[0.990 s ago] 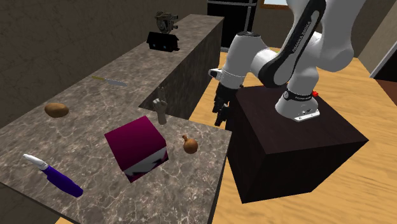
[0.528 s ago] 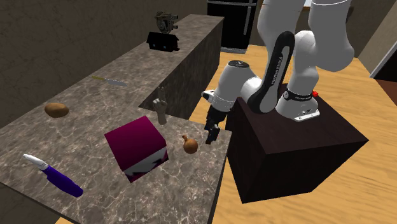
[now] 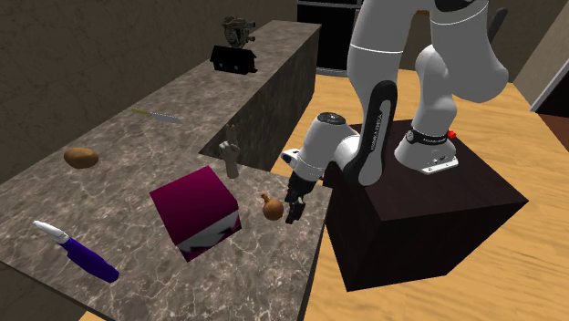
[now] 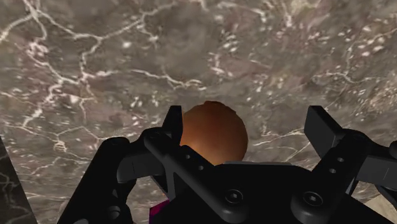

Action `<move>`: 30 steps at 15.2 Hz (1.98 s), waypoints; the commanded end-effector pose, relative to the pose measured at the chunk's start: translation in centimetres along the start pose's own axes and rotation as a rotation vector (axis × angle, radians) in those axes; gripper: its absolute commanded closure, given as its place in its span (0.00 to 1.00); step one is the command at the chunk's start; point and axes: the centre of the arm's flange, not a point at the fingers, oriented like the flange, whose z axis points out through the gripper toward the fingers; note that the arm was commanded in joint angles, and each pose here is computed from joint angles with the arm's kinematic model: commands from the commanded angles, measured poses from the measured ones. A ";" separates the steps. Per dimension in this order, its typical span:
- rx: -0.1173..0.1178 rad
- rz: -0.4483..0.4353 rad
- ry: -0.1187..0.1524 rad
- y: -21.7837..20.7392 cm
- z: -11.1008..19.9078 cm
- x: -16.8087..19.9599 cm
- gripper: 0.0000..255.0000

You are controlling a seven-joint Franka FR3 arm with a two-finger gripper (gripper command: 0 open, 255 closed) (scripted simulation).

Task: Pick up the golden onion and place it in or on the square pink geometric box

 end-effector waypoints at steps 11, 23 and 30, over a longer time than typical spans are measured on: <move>0.000 0.000 0.001 0.0 1.9 0.0 1.00; 0.010 0.007 -0.021 1.3 0.3 2.0 0.00; 0.026 0.018 -0.056 3.4 -0.8 5.3 0.00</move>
